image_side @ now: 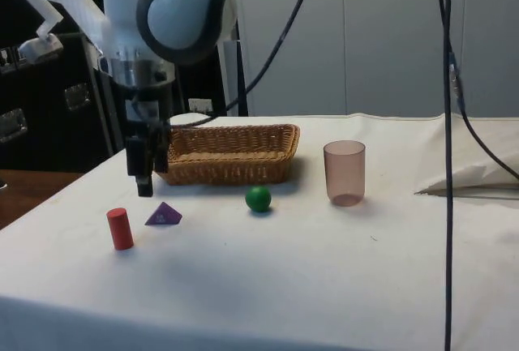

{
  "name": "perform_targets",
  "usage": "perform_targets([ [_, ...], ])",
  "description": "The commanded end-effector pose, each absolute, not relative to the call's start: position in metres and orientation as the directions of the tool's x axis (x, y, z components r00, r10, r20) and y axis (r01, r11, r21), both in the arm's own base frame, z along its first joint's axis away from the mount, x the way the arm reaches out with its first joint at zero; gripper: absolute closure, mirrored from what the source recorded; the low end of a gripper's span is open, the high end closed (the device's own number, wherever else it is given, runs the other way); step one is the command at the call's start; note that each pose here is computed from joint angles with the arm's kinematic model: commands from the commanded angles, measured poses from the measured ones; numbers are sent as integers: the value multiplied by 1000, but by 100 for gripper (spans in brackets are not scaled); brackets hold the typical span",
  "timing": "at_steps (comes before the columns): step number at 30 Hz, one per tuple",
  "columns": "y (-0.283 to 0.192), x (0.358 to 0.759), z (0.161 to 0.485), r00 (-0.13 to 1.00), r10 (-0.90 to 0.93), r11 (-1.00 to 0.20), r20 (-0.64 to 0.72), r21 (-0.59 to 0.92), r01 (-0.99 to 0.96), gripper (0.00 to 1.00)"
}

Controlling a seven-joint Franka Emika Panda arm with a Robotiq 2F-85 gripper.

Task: Pick up the triangular block and place it into the basket.

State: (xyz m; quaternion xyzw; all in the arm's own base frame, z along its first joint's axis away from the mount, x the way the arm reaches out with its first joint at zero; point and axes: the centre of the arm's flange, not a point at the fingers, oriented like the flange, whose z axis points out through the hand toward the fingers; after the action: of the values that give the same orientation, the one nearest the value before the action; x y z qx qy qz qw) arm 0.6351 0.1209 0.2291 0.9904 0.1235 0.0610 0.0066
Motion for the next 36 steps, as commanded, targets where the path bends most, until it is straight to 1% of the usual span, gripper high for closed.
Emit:
perform_targets([
  [1, 121, 635, 228, 960, 251, -968, 129, 33, 248, 0],
  [2, 117, 635, 221, 958, 256, -967, 127, 34, 254, 0],
  [3, 120, 635, 226, 961, 250, -968, 119, 30, 248, 0],
  [4, 115, 635, 217, 957, 260, -966, 126, 36, 258, 0],
  [8, 106, 635, 201, 955, 268, -963, 124, 45, 264, 0],
  [14, 97, 636, 188, 951, 278, -960, 137, 59, 272, 0],
  [19, 92, 637, 182, 945, 284, -959, 161, 71, 276, 0],
  [20, 92, 637, 182, 948, 281, -959, 147, 71, 273, 0],
  [24, 90, 637, 177, 938, 288, -957, 191, 82, 277, 0],
  [36, 93, 636, 176, 932, 288, -957, 220, 88, 275, 0],
])
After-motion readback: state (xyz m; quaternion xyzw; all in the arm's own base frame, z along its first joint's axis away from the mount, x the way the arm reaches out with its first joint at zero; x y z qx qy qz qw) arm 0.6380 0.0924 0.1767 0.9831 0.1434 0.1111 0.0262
